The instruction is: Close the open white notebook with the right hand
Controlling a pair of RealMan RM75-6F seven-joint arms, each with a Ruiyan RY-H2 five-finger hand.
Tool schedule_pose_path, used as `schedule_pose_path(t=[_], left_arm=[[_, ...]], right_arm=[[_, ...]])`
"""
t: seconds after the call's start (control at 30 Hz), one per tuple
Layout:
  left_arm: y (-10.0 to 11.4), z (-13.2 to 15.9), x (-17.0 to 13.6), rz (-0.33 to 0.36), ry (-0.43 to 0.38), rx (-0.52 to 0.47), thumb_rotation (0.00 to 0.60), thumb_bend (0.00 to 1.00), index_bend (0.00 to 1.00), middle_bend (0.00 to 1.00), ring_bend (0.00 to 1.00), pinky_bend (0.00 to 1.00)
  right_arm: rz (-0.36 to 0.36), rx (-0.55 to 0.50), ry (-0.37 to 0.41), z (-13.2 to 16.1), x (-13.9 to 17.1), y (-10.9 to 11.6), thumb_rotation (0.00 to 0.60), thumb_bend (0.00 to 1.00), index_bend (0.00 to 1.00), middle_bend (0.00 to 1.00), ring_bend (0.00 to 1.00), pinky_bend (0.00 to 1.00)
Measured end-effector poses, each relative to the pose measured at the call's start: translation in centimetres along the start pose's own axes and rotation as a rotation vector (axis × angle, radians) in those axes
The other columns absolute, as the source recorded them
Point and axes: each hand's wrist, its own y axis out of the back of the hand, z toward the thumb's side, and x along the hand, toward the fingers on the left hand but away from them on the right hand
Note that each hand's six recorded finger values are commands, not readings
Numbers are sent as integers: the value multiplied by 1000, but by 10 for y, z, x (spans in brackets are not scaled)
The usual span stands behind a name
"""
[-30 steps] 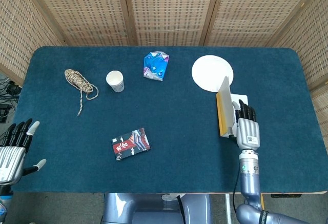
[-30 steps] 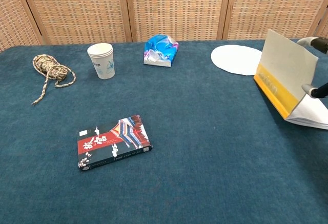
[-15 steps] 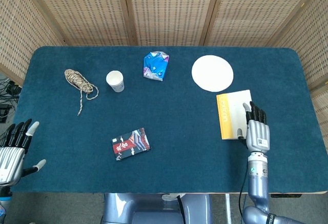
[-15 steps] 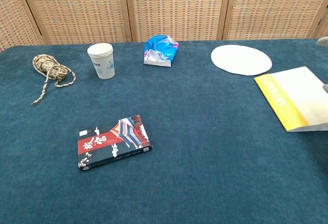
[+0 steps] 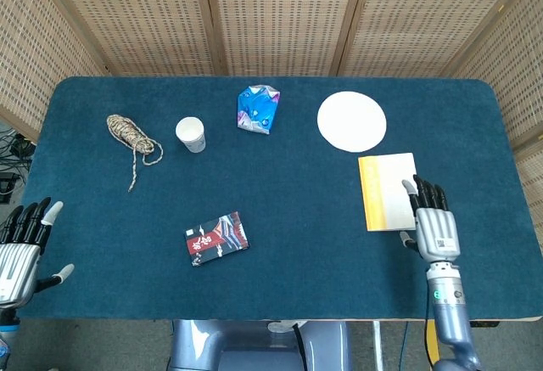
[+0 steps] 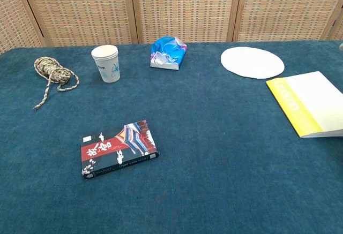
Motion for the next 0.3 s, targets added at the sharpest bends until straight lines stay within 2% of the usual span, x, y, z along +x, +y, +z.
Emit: schedule_pose_path(t=[0.13, 0.2, 0.3], left_arm=[[-1, 2, 0, 2, 3, 17, 600, 87, 0, 0, 0, 0], [-2, 3, -1, 3, 1, 22, 600, 88, 0, 0, 0, 0], [-3, 5, -1, 6, -1, 25, 600, 87, 0, 0, 0, 0]], right_arm=[[-12, 134, 78, -29, 27, 15, 600, 305, 0, 0, 0, 0], [-16, 173, 77, -46, 39, 20, 600, 304, 0, 0, 0, 0], [-9, 167, 62, -61, 53, 21, 600, 303, 0, 0, 0, 0]])
